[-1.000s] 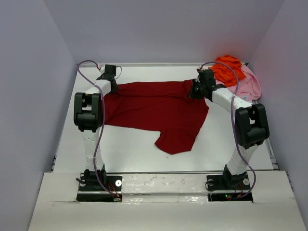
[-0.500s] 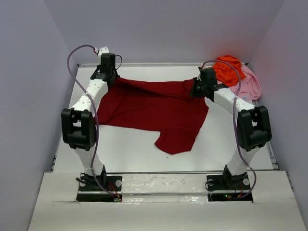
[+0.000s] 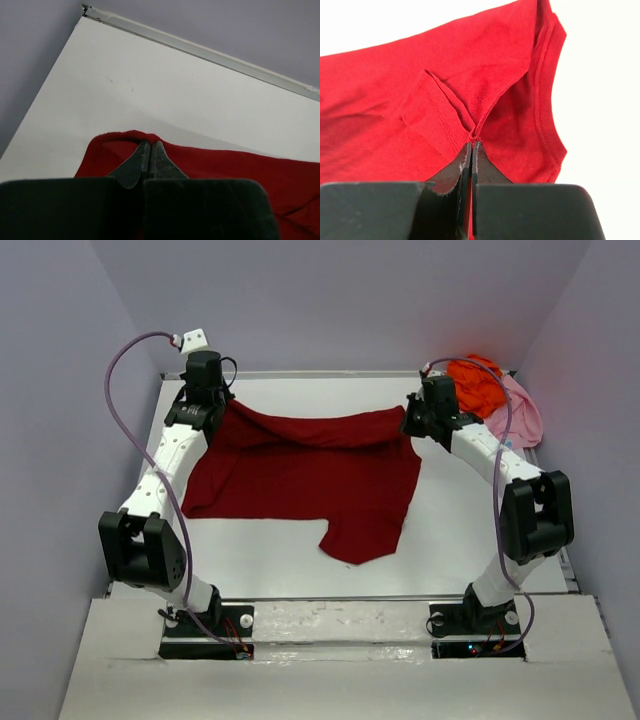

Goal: Fold and stack the t-shirts
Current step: Flatten out the 1/3-folded T-shirt at the center of the board.

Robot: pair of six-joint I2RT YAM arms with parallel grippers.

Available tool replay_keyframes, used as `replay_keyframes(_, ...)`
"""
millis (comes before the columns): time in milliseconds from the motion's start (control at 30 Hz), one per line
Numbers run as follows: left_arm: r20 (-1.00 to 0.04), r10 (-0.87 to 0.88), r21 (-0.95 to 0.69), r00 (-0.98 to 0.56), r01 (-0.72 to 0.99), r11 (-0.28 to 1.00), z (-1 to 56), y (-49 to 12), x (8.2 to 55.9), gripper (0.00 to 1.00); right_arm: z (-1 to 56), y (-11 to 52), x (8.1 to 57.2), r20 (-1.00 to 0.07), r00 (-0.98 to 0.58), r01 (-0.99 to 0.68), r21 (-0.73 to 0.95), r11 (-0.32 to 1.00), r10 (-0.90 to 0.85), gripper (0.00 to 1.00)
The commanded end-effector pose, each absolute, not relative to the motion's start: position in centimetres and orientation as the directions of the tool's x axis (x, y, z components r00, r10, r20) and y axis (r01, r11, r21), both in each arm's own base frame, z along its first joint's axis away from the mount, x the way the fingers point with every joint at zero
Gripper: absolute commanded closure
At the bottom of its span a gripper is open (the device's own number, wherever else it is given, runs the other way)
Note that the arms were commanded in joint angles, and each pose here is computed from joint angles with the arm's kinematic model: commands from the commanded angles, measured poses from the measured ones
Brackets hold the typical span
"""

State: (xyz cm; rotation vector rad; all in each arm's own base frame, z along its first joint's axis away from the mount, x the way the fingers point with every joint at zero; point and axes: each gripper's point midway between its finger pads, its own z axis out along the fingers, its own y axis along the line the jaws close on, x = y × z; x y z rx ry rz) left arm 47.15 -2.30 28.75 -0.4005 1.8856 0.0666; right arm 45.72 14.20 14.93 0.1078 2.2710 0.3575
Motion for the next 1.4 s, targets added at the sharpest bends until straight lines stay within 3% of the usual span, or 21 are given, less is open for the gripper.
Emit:
replay_keyframes(0, -0.958, -0.239, -0.18, -0.157, -0.32, 0.93, 33.8, -0.9, 44.8, 1.0, 22.1, 13.3, 46.4, -0.834, -0.512, -0.051, 0.269, 0.962, 0.206, 1.0)
replay_keyframes(267, -0.961, -0.244, -0.194, -0.13, -0.312, 0.93, 34.3, -0.8, 43.4, 1.0, 25.1, 13.0, 46.7, -0.858, -0.47, -0.07, 0.271, 0.96, 0.208, 1.0)
replay_keyframes(533, -0.973, -0.229, -0.218, -0.008, -0.278, 0.936, 39.5, -0.9, 40.1, 1.0, 34.6, 11.4, 46.2, -0.928, -0.315, -0.066, 0.231, 0.971, 0.2, 1.0)
replay_keyframes(767, -0.951, -0.258, -0.29, 0.169, -0.209, 0.934, 46.3, -0.2, 34.1, 1.0, 43.1, 9.6, 43.1, -0.961, -0.172, -0.053, 0.228, 0.972, 0.216, 1.0)
replay_keyframes(1367, -0.881, -0.318, -0.351, 0.35, -0.032, 0.936, 56.6, -0.1, 24.5, 1.0, 57.4, 5.9, 34.6, -0.957, 0.122, -0.055, 0.259, 0.964, 0.264, 1.0)
